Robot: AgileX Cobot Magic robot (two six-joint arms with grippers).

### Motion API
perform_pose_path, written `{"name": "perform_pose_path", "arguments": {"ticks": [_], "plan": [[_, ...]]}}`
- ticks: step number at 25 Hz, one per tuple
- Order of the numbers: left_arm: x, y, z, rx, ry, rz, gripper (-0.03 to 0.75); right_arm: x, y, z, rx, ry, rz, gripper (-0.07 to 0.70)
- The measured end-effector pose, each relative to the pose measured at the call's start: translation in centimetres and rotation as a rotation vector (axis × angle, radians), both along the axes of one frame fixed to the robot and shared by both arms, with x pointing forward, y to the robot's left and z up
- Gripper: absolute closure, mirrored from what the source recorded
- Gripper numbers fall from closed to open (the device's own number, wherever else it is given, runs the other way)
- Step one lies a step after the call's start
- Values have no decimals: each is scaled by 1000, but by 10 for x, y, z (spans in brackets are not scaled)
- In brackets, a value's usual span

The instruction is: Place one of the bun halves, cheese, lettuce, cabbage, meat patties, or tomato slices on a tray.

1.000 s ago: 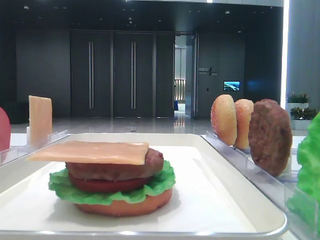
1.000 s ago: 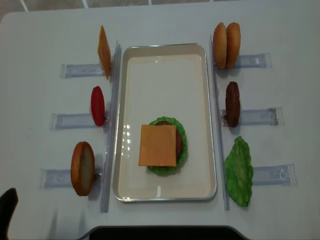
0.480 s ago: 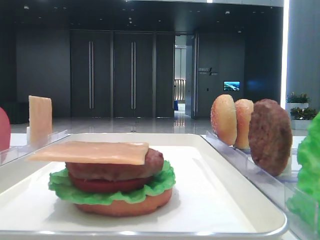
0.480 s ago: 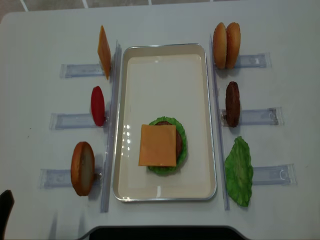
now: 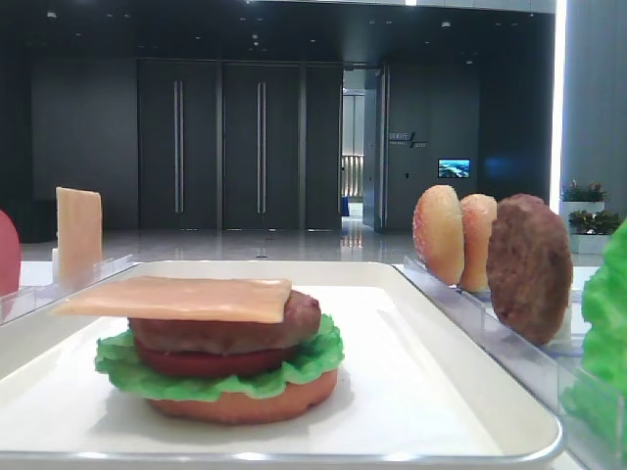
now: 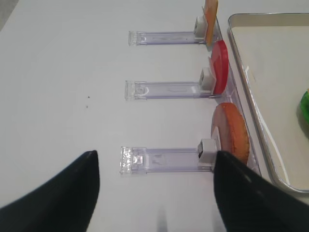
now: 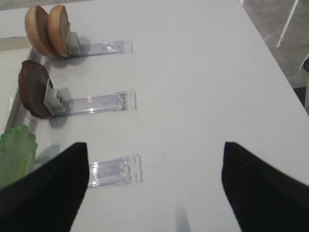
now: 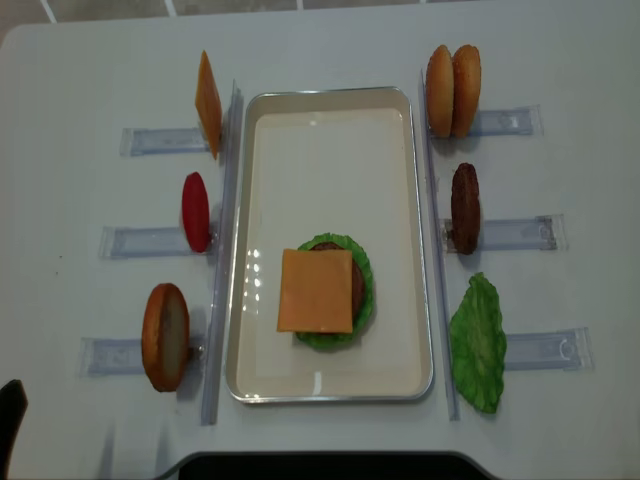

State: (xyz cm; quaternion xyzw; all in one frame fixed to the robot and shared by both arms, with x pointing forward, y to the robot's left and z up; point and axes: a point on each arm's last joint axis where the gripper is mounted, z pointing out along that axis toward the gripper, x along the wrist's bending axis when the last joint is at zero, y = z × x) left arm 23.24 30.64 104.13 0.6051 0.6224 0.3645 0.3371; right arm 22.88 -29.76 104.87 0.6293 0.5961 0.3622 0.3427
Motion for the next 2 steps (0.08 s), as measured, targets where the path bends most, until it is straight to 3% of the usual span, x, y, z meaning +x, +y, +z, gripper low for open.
{"name": "perform_pose_path", "arguments": {"ticks": [2], "plan": [[0, 0, 0, 0, 0, 0, 160, 0, 0, 0, 0, 0, 0, 92]]}}
